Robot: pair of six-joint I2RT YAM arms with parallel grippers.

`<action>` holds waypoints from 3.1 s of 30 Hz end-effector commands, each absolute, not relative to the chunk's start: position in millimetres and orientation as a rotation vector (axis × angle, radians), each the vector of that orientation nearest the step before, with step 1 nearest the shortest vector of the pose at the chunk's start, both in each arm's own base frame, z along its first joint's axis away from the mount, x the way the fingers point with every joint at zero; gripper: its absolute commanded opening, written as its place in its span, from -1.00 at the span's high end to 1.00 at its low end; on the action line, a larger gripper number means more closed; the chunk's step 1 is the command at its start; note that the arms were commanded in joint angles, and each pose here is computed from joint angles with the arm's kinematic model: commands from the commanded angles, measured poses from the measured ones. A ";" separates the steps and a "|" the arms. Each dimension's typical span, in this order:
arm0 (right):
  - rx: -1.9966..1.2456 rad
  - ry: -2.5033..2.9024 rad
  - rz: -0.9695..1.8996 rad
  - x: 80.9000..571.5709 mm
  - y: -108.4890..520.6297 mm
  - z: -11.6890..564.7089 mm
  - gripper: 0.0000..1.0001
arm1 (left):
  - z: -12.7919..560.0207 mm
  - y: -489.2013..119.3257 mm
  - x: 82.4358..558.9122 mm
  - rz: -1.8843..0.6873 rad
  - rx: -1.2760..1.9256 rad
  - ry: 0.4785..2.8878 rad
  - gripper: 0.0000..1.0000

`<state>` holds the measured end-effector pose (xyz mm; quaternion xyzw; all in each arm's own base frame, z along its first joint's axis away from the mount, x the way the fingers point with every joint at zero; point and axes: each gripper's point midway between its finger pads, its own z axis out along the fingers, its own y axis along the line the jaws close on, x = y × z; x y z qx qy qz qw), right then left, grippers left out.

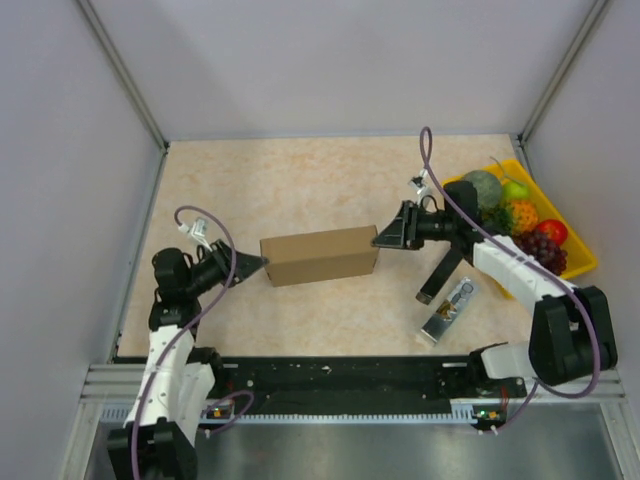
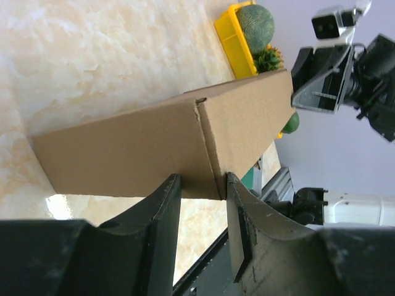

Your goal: Fold the paper box

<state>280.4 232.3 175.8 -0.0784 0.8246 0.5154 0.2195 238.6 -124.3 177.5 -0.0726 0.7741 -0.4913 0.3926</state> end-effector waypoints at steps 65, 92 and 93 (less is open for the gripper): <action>0.122 2.323 0.858 300.2 135.0 130.1 -0.61 | 88.1 -274.9 369.7 0.217 1.446 2.148 -0.72; 0.047 2.298 0.979 279.3 147.6 133.6 -0.61 | 46.2 -40.9 422.5 0.588 0.540 2.650 -0.35; 0.044 2.295 0.982 279.6 148.1 135.0 -0.61 | 45.4 -34.7 422.6 0.584 0.527 2.659 -0.35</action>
